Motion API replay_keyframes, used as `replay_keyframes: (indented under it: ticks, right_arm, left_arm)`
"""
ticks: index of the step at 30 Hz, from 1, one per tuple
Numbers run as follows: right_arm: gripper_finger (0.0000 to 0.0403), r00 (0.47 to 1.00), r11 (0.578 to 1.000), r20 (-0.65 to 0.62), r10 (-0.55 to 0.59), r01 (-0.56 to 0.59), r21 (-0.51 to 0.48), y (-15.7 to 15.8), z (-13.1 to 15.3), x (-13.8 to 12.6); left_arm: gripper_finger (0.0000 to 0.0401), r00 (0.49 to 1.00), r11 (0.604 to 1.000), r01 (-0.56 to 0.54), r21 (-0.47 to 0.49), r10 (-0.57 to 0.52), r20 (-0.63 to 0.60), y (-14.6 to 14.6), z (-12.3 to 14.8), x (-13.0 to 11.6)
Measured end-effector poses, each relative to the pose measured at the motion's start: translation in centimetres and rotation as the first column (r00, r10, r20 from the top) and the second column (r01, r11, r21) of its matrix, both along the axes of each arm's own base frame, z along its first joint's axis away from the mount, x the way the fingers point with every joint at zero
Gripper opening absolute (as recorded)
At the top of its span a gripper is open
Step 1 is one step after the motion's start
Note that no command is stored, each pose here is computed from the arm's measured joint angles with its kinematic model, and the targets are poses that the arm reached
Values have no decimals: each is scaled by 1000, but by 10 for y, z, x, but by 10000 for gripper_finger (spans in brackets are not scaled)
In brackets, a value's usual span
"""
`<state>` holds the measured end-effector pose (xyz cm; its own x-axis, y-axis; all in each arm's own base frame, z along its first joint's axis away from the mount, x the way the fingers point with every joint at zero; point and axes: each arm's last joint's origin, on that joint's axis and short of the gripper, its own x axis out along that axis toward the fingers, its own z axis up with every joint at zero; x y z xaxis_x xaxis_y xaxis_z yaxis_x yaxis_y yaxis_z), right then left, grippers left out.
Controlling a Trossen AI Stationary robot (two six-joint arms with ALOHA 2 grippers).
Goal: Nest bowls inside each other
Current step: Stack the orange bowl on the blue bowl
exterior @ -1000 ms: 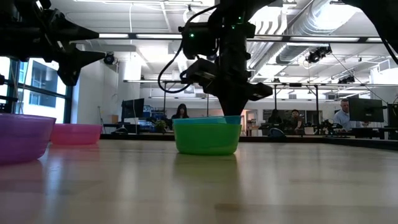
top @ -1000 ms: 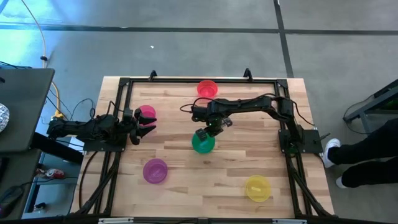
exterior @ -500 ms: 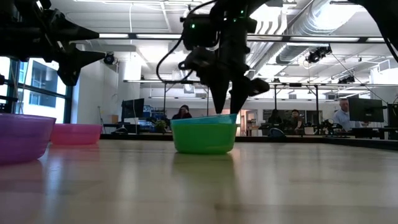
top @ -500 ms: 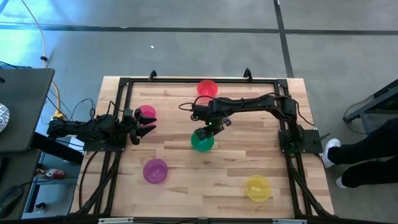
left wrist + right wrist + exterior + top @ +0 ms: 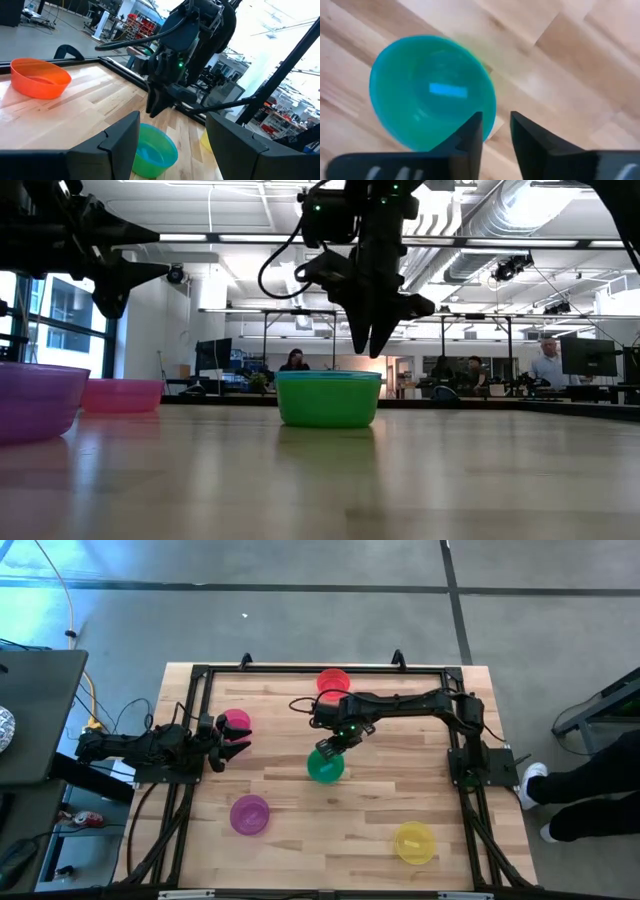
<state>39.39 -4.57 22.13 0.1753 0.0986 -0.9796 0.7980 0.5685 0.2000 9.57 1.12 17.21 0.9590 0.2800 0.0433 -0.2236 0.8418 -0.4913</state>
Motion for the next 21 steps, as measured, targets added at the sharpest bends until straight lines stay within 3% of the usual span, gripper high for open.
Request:
replay_keyframes:
  ticks: [5,12,17,21]
  right_arm:
    - [62,998,993,33,49,-45,-106,-13,1,2]
    - [78,996,978,55,69,-57,-203,-51,2,-1]
    - [105,978,993,190,82,-64,-103,-81,4,-1]
    - [120,884,989,450,128,-145,2,-100,14,10]
  left_arm:
    - [216,1000,1000,0,0,0,0,0,0,0]
    - [216,1000,1000,-19,-2,19,3,1,0,0]
    - [216,998,998,-56,1,56,6,2,1,-1]
    - [216,998,998,-64,5,64,5,2,1,-1]
